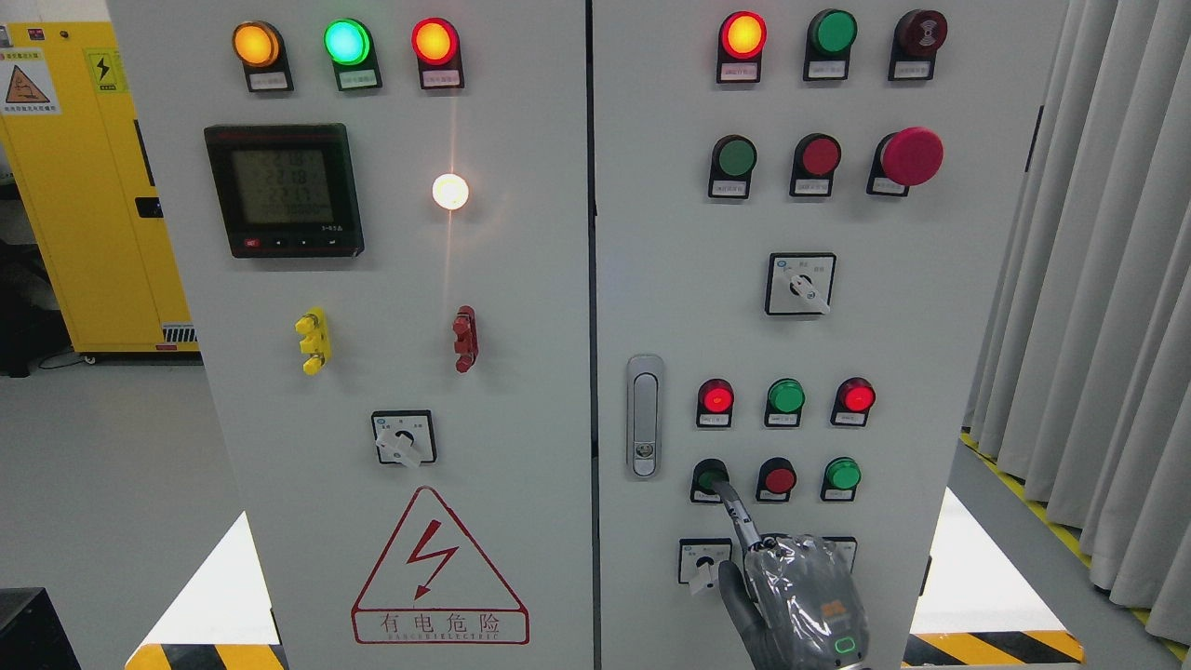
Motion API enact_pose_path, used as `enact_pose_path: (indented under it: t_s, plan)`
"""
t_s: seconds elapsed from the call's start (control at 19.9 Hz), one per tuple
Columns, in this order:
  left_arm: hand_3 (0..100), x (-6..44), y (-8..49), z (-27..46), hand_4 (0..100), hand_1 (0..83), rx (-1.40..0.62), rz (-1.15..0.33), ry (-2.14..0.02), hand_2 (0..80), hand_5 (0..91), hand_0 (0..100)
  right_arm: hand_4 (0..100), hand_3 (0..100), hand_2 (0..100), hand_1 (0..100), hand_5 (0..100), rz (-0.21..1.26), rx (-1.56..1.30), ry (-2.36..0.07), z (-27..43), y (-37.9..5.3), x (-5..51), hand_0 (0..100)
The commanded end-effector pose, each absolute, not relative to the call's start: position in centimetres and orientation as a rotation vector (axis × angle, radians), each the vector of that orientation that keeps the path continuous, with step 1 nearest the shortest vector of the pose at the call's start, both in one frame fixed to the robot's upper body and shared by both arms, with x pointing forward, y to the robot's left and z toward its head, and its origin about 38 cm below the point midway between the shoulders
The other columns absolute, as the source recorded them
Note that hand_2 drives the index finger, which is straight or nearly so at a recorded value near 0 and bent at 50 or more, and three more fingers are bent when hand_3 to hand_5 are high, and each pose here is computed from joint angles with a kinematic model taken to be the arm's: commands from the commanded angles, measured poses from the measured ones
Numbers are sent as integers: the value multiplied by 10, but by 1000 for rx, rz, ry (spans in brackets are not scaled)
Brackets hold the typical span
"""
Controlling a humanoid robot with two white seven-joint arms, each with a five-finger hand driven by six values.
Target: Press green start button
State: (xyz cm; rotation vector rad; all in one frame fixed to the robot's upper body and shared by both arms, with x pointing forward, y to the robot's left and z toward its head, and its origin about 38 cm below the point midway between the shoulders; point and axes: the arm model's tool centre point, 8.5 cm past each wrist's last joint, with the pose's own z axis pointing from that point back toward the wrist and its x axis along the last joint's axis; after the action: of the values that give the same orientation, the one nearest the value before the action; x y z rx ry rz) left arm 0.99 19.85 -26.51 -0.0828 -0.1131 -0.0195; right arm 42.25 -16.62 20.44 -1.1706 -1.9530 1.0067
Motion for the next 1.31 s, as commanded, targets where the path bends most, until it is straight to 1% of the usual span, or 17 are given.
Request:
enact_pose_path:
  t_s: [0.0, 0.4, 0.7, 0.86, 1.11, 1.21, 1.26]
  plan:
    - [0, 10, 199, -265, 0, 556, -83, -19, -113, 0, 0, 120, 1000, 997, 0, 1000, 1000, 993, -1173, -1931, 201, -173, 425, 747]
    - [0, 10, 199, -265, 0, 556, -83, -19, -113, 0, 0, 120, 1000, 999, 0, 1000, 1000, 965, -1190, -1961, 209, -173, 416, 745]
    - [0, 10, 199, -265, 0, 556, -81, -19, -113, 0, 0, 120, 1000, 1000, 0, 1000, 1000, 944, -1203, -1970, 210, -176, 408, 769]
    - [0, 10, 199, -265, 0, 556, -83, -19, -113, 0, 0, 120, 1000, 1000, 0, 1000, 1000, 910, -1235, -2003, 219, -178, 405, 777]
    - [0, 10, 199, -265, 0, 556, -83, -19, -113, 0, 0, 120, 1000, 1000, 0, 1000, 1000, 896, -1245, -2039, 226, -176, 393, 781]
    - [0, 10, 199, -265, 0, 556, -83, -19, -113, 0, 0, 120, 1000, 1000, 0, 1000, 1000, 863, -1191, -2085, 226, -170, 386, 809]
    - [0, 10, 199, -265, 0, 556, -83, -19, -113, 0, 0, 120, 1000, 1000, 0, 1000, 1000, 818, -1105, -2126, 224, -164, 382, 817]
